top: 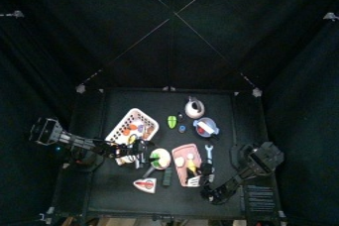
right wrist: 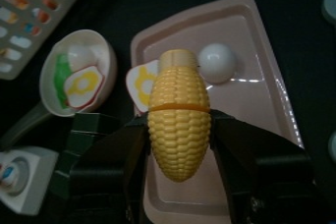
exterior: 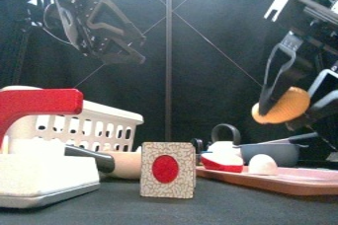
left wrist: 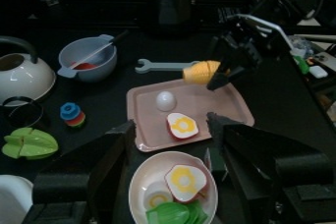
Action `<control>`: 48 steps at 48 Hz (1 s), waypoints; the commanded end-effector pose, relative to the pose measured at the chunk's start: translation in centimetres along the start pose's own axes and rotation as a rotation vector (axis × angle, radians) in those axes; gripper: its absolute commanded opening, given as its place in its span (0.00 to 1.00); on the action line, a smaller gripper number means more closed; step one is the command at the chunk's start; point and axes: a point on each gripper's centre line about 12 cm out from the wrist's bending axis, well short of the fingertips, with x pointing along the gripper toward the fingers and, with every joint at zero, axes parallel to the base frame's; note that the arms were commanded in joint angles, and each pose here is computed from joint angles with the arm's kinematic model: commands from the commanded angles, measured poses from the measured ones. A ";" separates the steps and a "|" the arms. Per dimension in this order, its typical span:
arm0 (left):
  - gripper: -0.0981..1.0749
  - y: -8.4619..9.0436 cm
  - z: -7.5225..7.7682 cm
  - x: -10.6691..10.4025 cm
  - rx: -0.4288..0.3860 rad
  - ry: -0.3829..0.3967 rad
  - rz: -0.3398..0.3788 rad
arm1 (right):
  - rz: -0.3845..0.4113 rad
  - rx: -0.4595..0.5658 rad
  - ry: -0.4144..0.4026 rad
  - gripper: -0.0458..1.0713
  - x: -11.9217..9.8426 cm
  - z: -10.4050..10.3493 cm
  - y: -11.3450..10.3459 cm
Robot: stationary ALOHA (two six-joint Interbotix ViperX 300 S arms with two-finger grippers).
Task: Place corn on plate
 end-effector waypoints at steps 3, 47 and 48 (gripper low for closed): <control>0.88 0.1 0.9 -0.1 -0.006 -0.028 0.002 | -0.047 0.057 -0.006 0.58 -0.5 -0.6 0.8; 0.88 0.0 0.8 -0.1 -0.003 -0.024 0.000 | -0.051 0.057 0.032 0.88 1.1 -2.4 1.4; 0.88 0.0 0.8 -0.1 -0.003 -0.024 0.000 | -0.052 0.059 0.031 0.88 1.1 -2.4 1.4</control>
